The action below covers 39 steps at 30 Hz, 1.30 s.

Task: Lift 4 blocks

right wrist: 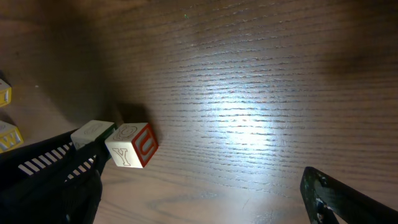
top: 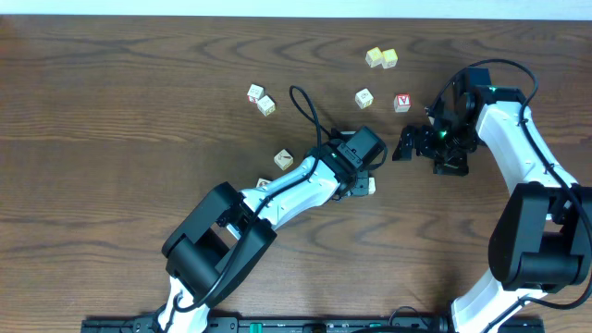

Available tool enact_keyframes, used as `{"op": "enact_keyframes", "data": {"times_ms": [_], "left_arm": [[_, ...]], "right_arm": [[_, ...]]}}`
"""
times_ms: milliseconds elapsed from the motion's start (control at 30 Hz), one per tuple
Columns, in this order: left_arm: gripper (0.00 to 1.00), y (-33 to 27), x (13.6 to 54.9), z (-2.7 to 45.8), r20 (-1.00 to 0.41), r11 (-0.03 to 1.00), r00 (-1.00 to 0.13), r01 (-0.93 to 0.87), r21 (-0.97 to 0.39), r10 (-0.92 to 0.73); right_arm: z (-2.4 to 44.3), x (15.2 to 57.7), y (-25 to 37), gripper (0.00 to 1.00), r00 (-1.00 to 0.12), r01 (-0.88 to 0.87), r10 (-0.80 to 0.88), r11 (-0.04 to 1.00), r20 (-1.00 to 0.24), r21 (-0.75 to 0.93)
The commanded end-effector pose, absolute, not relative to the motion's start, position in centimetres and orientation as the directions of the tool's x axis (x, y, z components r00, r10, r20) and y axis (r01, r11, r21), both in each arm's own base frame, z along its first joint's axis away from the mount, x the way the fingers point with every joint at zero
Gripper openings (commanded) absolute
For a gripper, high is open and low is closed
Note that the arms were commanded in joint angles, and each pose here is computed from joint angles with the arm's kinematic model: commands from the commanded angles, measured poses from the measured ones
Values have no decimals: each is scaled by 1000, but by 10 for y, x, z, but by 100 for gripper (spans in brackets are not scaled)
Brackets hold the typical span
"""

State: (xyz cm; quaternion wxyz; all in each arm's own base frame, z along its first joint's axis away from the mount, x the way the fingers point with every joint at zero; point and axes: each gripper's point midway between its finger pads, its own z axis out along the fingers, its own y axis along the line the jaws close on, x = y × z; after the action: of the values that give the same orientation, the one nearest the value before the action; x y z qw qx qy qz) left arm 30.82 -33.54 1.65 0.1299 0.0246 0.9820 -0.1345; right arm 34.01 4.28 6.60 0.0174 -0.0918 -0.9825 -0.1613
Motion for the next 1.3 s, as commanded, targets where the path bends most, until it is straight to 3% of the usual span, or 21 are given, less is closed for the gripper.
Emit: {"op": "enact_keyframes", "data": {"times_ms": [0, 767, 867, 967, 1267], "left_arm": [[38, -334, 313, 15, -276, 966, -961, 70, -247, -1], [35, -331, 317, 15, -286, 969, -958, 47, -242, -25], [41, -331, 317, 16, -287, 969, -958, 47, -242, -25], [61, -331, 318, 16, -287, 969, -958, 46, -243, -26], [62, -333, 320, 48, -326, 957, -945, 58, -283, -39]], "right_arm": [[68, 343, 46, 99, -987, 162, 154, 933, 51, 320], [68, 342, 47, 99, -987, 160, 151, 934, 54, 319], [68, 342, 47, 99, -987, 160, 150, 934, 54, 319], [68, 342, 47, 99, -987, 160, 150, 934, 55, 319], [68, 342, 47, 99, -987, 159, 150, 934, 54, 319]]}}
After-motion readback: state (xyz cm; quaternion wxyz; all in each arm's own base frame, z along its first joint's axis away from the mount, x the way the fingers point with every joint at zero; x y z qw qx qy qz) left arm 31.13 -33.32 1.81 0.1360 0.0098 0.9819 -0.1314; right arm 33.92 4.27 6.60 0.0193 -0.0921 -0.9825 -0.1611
